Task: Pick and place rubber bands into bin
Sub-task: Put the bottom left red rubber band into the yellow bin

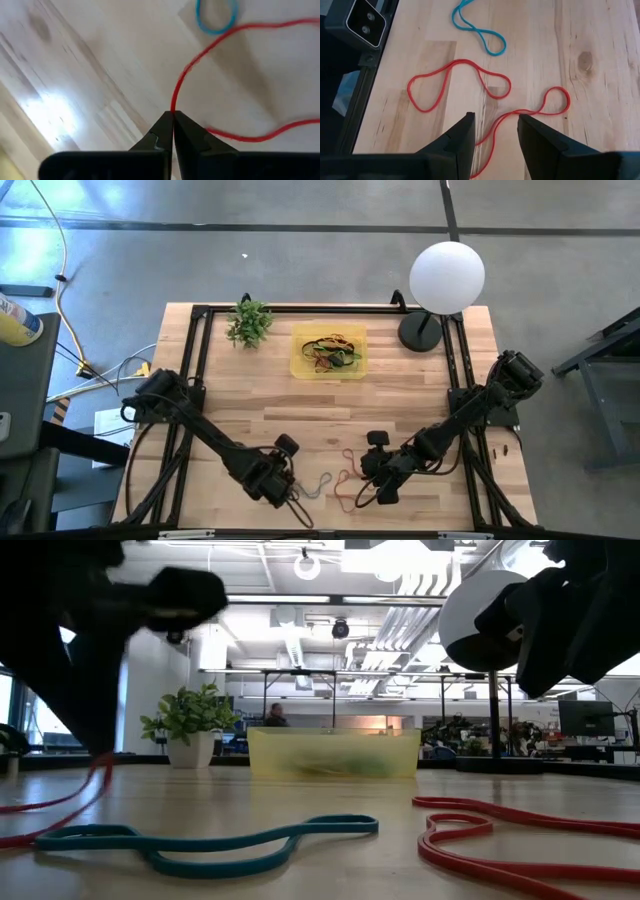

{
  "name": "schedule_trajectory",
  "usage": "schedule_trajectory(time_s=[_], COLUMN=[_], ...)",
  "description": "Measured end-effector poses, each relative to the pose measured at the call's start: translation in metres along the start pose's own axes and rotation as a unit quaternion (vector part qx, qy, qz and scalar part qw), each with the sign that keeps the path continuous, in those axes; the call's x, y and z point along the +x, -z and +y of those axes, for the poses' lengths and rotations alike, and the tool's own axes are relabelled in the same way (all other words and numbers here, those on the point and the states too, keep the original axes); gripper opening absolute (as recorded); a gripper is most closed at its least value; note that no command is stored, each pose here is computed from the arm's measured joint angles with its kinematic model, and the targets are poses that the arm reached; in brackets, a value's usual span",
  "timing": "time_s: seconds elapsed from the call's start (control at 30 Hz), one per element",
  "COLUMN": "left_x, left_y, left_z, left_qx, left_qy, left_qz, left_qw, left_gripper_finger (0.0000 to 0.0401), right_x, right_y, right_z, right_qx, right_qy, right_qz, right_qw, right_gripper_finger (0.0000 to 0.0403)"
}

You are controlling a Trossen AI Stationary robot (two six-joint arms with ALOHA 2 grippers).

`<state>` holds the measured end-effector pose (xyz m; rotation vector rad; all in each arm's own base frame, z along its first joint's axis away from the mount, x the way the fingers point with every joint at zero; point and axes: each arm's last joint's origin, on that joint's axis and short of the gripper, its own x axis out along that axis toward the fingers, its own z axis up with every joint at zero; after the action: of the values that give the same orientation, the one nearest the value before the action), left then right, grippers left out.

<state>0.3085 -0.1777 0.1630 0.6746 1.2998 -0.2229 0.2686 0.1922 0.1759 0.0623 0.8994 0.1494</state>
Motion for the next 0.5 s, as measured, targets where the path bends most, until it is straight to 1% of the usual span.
schedule_trajectory(time_s=[0.5], left_x=[-0.035], left_y=[0.005], left_z=[0.013], left_qx=[-0.015], left_qy=[-0.031], left_qz=[-0.044], left_qw=[0.998], left_gripper_finger=[0.0], right_x=[0.0], right_y=[-0.001], right_z=[0.0], right_qx=[0.001], right_qy=[0.009], right_qz=[-0.008], right_qw=[1.0], right_gripper_finger=[0.0138])
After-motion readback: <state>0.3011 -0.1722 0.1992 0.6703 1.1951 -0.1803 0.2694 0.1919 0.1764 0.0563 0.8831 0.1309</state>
